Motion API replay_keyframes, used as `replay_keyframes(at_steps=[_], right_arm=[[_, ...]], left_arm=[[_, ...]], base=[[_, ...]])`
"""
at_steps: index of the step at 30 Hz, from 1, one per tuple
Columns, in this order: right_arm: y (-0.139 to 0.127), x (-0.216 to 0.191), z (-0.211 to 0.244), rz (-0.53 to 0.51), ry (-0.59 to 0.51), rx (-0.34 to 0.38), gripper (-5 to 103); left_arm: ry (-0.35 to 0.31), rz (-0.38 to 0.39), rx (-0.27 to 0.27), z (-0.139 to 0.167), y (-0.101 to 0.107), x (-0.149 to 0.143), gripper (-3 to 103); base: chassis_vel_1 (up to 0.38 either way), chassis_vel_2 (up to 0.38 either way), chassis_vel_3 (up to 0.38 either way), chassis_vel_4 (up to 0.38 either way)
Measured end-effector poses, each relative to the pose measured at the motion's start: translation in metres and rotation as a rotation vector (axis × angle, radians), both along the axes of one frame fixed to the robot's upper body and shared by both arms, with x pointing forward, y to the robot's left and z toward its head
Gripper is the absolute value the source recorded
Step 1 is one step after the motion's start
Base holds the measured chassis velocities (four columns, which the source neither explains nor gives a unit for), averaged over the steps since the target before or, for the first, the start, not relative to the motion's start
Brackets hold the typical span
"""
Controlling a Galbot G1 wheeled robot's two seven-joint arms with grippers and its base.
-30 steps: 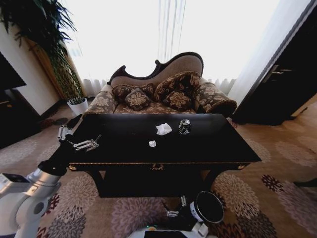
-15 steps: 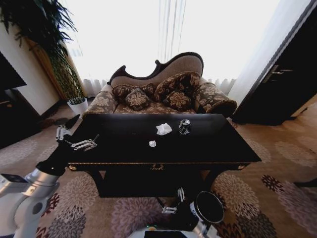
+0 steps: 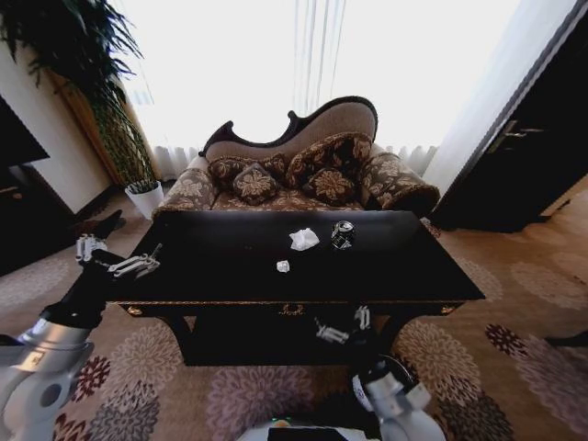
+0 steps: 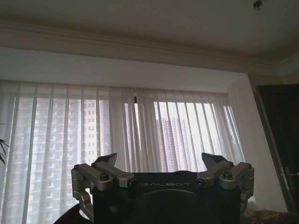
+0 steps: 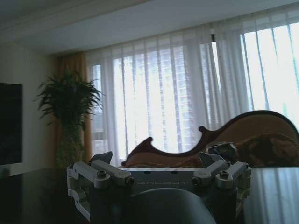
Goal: Move to the front of the table and place the trash on the table into the trash bin.
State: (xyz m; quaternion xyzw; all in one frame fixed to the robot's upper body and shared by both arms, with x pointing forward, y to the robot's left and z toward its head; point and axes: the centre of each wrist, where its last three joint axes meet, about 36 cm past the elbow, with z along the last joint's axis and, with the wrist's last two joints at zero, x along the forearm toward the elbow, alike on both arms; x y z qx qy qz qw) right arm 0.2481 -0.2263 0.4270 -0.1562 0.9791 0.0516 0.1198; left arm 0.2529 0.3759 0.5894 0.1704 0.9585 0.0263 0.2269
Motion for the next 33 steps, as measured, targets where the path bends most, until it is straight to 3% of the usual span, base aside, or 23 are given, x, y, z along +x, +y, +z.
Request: replay_keyframes(at_steps=[4,12,23,33], right_arm=[[-0.002,0.012,0.018,-0.075,0.025,0.015,100],[-0.012,0.033,0.044,-0.08,0.068,0.037,100],[-0.053,0.088,0.052,-0.059,0.103,-0.174,100],[-0.092,0.133,0.038,-0.083,0.142,-0.308,100]], left_arm=[[-0.001,0.001,0.0,0.001,0.001,0.0,100],[0.007,-0.01,-0.003,0.0,-0.001,0.003,100],[-0.009,0.001,0.025,0.013,0.004,-0.002,100],[-0.01,0.005,-0.014,0.016,0.007,-0.005,100]], base=[[0.0,0.0,0.0,0.0],[0.0,0.0,0.0,0.0],[0.0,0.0,0.0,0.0],[0.0,0.0,0.0,0.0]])
